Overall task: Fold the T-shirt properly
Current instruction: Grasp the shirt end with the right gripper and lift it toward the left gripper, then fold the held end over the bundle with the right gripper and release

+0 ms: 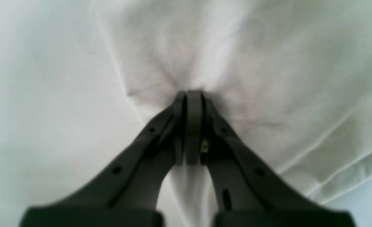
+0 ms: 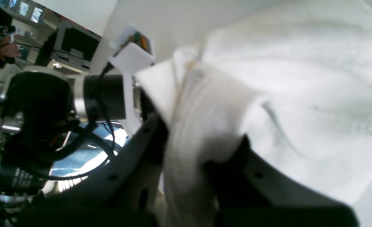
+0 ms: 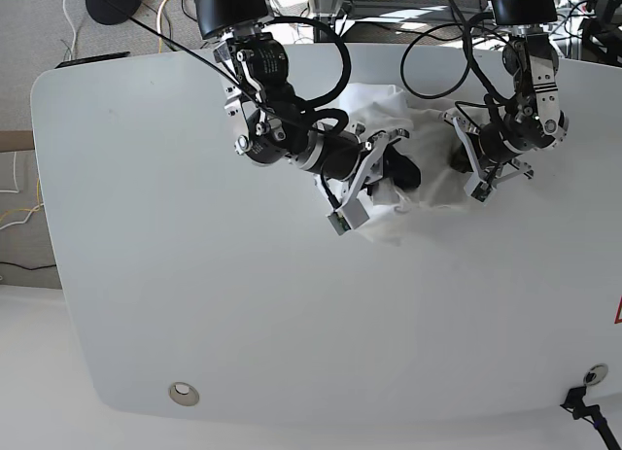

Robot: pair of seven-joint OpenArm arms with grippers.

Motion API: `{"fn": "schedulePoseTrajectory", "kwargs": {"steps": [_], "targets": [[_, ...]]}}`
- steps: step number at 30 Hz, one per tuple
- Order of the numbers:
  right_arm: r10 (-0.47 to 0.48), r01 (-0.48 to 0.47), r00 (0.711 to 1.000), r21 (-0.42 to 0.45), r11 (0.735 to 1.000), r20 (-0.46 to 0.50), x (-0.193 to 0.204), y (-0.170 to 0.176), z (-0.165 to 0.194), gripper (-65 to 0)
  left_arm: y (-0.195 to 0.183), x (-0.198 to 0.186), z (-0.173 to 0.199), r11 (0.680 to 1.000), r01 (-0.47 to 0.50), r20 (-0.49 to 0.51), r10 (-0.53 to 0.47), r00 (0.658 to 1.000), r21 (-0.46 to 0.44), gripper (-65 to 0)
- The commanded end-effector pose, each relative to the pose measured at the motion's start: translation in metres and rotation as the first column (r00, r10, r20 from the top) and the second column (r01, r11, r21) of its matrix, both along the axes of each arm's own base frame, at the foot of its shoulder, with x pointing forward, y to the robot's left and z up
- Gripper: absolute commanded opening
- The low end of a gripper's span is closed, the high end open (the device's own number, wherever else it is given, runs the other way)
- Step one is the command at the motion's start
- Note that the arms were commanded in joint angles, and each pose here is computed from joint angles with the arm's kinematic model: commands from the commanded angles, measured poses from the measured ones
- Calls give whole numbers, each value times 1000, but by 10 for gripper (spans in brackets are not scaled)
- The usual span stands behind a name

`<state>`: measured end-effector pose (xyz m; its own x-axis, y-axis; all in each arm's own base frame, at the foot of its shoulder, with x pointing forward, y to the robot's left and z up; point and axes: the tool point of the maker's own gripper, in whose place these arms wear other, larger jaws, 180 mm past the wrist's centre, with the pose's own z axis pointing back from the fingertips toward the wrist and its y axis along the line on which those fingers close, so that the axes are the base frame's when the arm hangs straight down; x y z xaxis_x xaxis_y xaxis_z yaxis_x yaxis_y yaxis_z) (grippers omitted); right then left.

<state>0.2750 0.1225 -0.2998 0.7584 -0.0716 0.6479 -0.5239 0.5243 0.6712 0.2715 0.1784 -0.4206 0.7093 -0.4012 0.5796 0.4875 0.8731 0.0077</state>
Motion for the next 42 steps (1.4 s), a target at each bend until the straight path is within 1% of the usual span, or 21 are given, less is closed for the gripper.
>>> {"fn": "schedulePoseTrajectory", "kwargs": {"steps": [1,3,5,7,11,12,14,15,16,19,21,23,26,30,32,34,36,39,42], "targets": [[12,-14,999,58,998,33,6,15,18,-650,12,-8,-6,998,4,-50,-1,999,63,-650],[15,-16,1000,55,998,18,6,16,13,-650,11,-8,-6,998,4,-50,-1,999,62,-650],[15,-17,999,56,998,33,10,17,18,-650,11,-5,0,998,7,-28,-5,1000,67,-650],[15,-17,999,55,998,33,11,17,18,-650,14,2,15,997,1,21,-3,1000,80,-650],[16,-19,999,54,998,48,15,17,23,-650,33,14,49,992,-56,126,42,991,111,-650],[27,-29,998,51,998,48,13,21,23,-636,38,15,55,990,-73,145,56,988,117,-650],[22,-23,1000,42,999,17,11,24,19,-544,50,17,65,986,-110,174,87,981,126,-650],[14,-14,1000,39,999,3,11,24,18,-510,54,17,66,984,-123,179,99,979,128,-650],[11,-11,1000,38,999,-2,11,24,17,-493,58,17,67,983,-134,181,109,977,129,-590],[9,-9,1000,37,999,-4,11,24,17,-487,77,16,79,972,-191,215,158,964,139,-389],[8,-9,1000,38,999,7,15,25,21,-487,91,15,88,961,-236,243,196,950,147,-301],[68,-69,997,28,997,39,8,40,29,-487,109,11,96,945,-289,266,243,933,152,-271],[154,-155,986,8,988,59,1,66,32,-487,137,9,112,922,-342,305,278,911,183,-267],[209,-208,975,-24,978,73,-2,78,31,-487,158,6,140,894,-396,379,299,876,211,-267],[188,-187,978,-18,982,88,7,73,37,-487,163,5,149,885,-411,400,302,865,219,-267],[149,-149,983,-2,989,105,17,65,45,-487,169,6,155,880,-413,411,295,863,235,-267],[85,-84,990,-15,996,116,34,39,44,-487,170,7,156,880,-415,415,297,860,232,-267],[14,-4,994,-92,996,111,54,-7,23,-487,170,7,155,880,-415,414,298,860,231,-267],[1,21,993,-182,983,119,59,-42,6,-490,170,6,154,880,-415,410,298,862,232,-267]]}}
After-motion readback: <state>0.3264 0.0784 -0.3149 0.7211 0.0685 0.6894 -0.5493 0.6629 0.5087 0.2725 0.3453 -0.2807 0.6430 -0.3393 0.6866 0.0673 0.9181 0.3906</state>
